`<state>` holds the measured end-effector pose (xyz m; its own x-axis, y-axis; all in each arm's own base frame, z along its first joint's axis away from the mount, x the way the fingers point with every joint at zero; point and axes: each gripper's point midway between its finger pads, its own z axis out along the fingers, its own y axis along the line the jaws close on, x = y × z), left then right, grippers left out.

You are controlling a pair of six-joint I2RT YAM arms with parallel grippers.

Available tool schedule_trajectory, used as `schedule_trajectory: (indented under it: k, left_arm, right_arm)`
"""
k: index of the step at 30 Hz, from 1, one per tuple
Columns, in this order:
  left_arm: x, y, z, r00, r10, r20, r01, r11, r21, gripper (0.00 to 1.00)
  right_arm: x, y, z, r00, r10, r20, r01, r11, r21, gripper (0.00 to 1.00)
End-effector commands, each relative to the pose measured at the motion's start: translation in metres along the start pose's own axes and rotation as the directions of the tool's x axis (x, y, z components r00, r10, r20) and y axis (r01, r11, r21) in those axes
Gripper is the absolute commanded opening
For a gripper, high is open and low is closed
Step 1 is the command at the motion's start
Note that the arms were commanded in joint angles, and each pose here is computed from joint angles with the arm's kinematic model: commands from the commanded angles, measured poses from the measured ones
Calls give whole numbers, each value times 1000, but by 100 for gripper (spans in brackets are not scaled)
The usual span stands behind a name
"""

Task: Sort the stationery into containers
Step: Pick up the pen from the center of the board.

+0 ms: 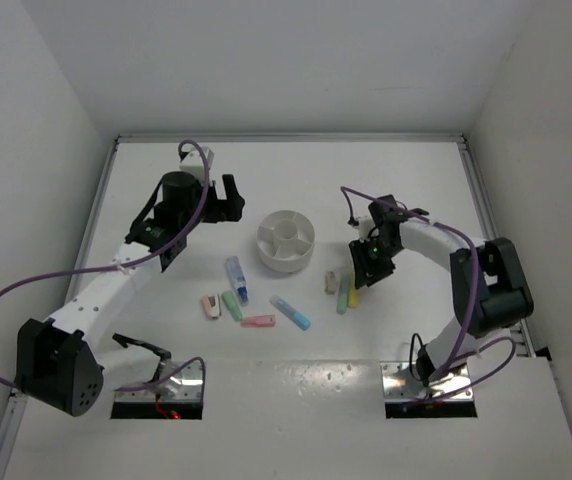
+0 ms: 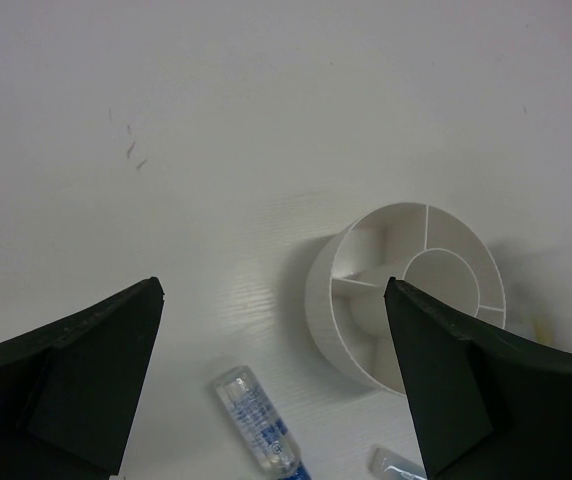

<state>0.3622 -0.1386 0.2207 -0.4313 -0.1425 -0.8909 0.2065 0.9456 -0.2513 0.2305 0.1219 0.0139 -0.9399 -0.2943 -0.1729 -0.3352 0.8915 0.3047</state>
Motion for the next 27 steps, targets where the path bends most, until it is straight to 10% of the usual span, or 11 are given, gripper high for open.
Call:
schedule_trajectory:
  k: [1,27]
  left_arm:
    - [-19,-8,-7,998,13,57,-15,1000,25,100]
    - [-24,-12,-13,998,13,69,-16,999,48,100]
  right_arm:
    - [-23,-3,2,999,-7,39,6,999,32,40]
    - [-29,-25,46,998,55,-23,-50,982,183,43]
